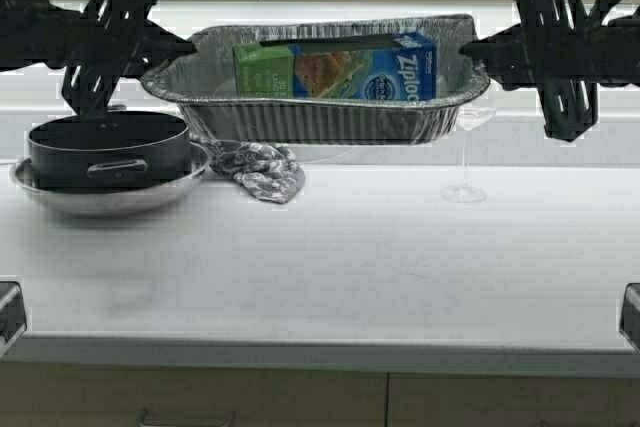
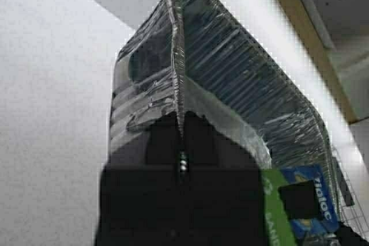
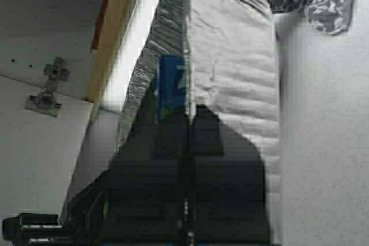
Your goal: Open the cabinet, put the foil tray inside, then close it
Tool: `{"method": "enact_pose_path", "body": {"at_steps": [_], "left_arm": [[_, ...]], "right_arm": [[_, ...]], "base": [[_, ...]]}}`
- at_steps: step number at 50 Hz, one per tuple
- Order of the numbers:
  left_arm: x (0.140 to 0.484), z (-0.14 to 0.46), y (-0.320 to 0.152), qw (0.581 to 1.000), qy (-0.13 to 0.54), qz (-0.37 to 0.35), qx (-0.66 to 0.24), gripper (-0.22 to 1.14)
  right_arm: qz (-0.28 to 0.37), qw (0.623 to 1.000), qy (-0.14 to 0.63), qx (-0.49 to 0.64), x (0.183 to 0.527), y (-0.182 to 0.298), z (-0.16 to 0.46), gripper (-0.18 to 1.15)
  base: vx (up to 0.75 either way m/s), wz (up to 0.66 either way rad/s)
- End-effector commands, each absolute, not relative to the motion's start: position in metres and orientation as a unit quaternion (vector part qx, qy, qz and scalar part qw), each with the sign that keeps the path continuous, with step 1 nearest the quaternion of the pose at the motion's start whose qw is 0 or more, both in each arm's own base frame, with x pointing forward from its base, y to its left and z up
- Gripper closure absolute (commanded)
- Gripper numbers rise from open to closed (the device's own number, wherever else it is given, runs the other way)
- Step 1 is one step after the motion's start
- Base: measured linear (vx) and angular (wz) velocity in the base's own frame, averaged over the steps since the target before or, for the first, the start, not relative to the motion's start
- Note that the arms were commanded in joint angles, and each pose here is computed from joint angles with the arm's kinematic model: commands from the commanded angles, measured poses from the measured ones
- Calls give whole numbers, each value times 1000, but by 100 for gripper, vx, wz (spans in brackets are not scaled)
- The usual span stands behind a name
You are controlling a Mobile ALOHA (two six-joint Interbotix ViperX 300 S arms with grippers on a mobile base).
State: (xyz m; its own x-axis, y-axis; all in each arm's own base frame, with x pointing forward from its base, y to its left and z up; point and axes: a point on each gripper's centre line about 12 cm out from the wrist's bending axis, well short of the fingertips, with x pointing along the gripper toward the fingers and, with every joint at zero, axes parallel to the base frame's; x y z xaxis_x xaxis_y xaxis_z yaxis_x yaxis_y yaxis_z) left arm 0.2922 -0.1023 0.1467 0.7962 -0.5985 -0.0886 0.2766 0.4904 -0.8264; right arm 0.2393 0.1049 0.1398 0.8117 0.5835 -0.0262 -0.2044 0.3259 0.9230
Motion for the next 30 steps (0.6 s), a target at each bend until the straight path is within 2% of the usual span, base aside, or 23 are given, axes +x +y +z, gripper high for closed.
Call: {"method": "enact_pose_path", "body": {"at_steps": [1, 30], "left_arm": [[294, 177, -103, 846, 165, -277, -424, 88], [321, 255, -110, 838, 108, -309, -436, 88]], "right_arm": [[257, 800, 153, 519, 239, 102, 168, 89], [204, 841, 122, 486, 250, 90, 254, 89]], "base": [[0, 0], [0, 0]]}}
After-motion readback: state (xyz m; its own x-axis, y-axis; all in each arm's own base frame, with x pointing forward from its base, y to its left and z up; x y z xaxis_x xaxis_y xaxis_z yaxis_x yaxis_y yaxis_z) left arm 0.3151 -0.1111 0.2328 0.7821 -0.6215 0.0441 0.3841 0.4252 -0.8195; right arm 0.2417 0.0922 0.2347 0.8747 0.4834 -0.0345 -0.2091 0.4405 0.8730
